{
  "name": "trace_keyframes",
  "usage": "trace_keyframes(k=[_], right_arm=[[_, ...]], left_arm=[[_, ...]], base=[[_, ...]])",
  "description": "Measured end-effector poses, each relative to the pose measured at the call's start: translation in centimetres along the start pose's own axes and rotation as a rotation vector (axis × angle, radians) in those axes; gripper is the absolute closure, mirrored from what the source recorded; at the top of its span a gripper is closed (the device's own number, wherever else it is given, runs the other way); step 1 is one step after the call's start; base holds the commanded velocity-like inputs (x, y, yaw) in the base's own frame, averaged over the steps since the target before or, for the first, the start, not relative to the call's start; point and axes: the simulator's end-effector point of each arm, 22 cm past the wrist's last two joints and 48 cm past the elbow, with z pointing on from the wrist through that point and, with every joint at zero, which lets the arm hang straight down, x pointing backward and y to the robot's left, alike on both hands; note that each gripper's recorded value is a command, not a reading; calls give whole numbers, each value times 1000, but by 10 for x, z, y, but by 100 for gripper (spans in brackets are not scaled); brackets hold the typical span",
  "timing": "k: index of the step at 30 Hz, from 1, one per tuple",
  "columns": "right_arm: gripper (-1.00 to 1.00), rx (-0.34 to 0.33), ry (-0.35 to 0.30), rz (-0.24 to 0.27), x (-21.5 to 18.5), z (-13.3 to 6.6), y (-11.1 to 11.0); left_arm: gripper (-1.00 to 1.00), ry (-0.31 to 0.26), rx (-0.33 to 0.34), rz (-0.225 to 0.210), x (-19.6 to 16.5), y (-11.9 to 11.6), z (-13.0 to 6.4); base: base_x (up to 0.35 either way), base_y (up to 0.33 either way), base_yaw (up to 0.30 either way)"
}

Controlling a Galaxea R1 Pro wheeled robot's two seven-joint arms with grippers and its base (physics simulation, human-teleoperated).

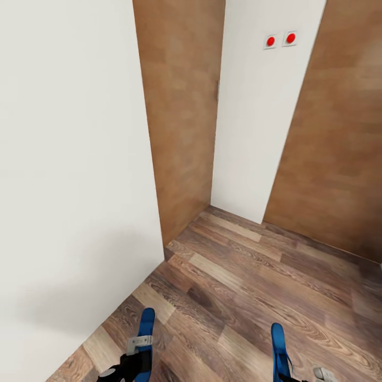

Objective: In the bedroom, move the book from the bed onto either nightstand, and place the two sandals side by side next to the bed.

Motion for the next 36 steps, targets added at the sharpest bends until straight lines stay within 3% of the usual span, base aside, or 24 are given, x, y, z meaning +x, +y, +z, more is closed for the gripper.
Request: trace_keyframes(k=[9,36], right_arm=[[100,0,-1,1,0,0,0],[100,0,1,0,0,0,0]], left_arm=[[100,0,0,0,0,0,0],[100,0,0,0,0,0,0]], base=[[0,-149,293],[0,-4,293]])
